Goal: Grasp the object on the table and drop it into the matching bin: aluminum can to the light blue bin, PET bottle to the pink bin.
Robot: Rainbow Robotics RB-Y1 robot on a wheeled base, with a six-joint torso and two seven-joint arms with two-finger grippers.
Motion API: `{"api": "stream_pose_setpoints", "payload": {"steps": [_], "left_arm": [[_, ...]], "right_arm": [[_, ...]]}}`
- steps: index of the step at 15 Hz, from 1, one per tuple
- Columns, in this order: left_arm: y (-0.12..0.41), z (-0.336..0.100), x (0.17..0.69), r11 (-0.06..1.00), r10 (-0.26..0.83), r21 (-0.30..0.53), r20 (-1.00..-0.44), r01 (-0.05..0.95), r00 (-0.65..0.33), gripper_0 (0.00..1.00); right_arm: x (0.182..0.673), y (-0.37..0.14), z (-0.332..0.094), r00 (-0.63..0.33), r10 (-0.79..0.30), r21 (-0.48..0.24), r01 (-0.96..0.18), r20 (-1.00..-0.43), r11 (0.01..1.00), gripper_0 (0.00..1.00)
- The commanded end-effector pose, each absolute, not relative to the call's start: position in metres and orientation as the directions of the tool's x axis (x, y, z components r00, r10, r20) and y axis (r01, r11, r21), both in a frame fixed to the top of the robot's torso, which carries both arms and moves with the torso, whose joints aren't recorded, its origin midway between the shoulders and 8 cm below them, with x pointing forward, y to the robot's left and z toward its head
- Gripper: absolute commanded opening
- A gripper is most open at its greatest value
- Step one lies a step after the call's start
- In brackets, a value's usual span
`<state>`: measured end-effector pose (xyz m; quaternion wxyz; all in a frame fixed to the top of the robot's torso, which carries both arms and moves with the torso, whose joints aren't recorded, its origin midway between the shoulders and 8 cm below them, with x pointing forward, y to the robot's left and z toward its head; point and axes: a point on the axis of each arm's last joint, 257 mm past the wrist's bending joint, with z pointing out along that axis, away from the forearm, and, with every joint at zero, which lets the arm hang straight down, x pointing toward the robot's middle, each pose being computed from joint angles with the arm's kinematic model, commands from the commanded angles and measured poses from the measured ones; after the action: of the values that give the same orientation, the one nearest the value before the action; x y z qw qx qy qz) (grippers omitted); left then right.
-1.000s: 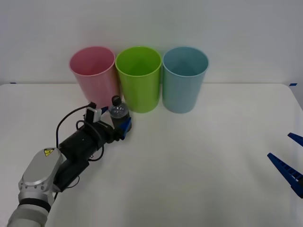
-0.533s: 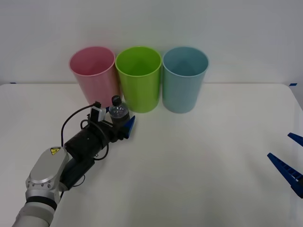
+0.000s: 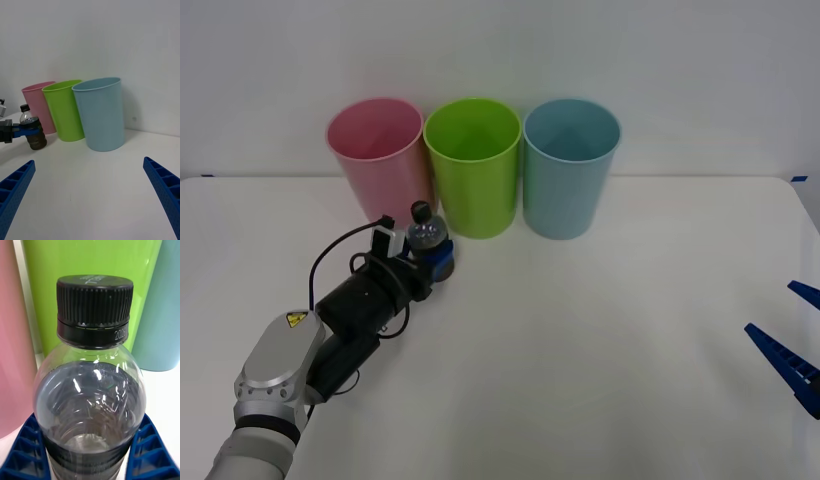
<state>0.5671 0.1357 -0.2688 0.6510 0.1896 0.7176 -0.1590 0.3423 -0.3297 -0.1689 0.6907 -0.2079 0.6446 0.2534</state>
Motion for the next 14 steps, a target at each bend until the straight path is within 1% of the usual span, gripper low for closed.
{"api": "stream_pose_setpoints", "payload": {"steps": [1, 5, 8, 12, 14], "left_arm": [[0.136, -0.269, 0.567, 0.878, 0.062, 0.016, -0.995, 0.479, -0.081, 0.0], [0.143, -0.264, 0.559, 0.868, 0.057, 0.017, -0.996, 0.496, -0.066, 0.0], [0.16, -0.254, 0.54, 0.868, 0.053, 0.027, -0.998, 0.497, -0.038, 0.0], [0.181, -0.231, 0.501, 0.865, 0.016, 0.015, -1.0, 0.502, 0.002, 0.0], [0.188, -0.206, 0.48, 0.865, -0.033, -0.01, -0.999, 0.502, 0.036, 0.0]], "right_arm": [[0.342, -0.33, -0.169, 0.041, 0.082, 0.039, -0.618, -0.996, 0.785, 1.0], [0.342, -0.33, -0.169, 0.041, 0.082, 0.039, -0.618, -0.996, 0.785, 1.0], [0.342, -0.33, -0.169, 0.041, 0.082, 0.039, -0.618, -0.996, 0.785, 1.0], [0.342, -0.33, -0.169, 0.041, 0.082, 0.039, -0.618, -0.996, 0.785, 1.0], [0.342, -0.33, -0.169, 0.041, 0.082, 0.039, -0.618, -0.996, 0.785, 1.0]]}}
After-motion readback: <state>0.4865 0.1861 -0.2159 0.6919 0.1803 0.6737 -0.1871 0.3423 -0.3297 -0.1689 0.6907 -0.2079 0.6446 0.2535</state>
